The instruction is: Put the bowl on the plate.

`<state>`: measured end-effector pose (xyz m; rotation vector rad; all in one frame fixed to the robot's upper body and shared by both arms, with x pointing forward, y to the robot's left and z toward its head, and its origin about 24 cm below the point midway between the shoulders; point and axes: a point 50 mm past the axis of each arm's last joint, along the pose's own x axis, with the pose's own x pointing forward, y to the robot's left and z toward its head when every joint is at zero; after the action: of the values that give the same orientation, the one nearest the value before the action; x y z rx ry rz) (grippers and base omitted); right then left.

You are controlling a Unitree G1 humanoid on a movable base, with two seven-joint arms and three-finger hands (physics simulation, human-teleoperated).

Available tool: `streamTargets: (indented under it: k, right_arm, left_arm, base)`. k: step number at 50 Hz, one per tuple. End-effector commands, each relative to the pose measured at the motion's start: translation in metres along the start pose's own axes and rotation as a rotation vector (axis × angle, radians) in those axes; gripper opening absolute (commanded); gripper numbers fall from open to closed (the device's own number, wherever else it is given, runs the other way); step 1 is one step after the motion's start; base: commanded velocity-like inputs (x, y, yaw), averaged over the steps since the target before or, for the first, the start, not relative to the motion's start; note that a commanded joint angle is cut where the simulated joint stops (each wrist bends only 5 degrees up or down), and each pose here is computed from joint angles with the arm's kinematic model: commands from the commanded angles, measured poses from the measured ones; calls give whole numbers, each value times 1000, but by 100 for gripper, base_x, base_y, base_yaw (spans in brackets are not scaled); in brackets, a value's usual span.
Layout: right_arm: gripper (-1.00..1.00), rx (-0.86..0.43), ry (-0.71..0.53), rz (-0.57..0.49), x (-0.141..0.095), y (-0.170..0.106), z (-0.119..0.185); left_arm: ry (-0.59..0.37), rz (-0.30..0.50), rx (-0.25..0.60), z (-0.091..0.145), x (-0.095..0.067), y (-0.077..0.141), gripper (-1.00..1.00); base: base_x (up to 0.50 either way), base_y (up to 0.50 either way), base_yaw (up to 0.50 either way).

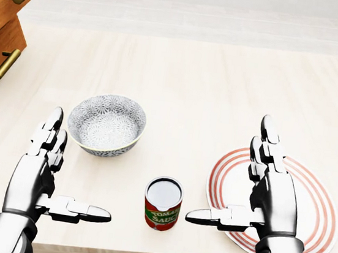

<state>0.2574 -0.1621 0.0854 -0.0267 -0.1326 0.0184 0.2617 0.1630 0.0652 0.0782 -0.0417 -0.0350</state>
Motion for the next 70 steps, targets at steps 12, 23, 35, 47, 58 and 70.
streamTargets:
  k: [12,23,35,47,58,70]
  right_arm:
    - [100,9,-10,-1,0,0,2]
    - [100,15,-10,-3,-2,0,2]
    - [100,17,-20,-4,-2,1,4]
    - [100,19,-16,-4,-1,1,3]
    - [100,21,-17,-1,-3,1,4]
    - [100,23,-21,0,-3,1,5]
  left_arm:
    - [-20,3,10,5,-1,2,100]
    - [-22,1,10,5,-2,1,100]
    - [-20,0,6,5,-1,0,100]
    - [-33,-1,9,8,-2,-1,100]
    - [-40,-3,11,9,-2,-2,100]
    - [-50,-2,12,12,-1,-2,100]
  base:
    - [0,-13,0]
    - [0,-14,0]
    - [3,-17,0]
    - [9,-20,0]
    - [9,-23,0]
    - [9,-23,0]
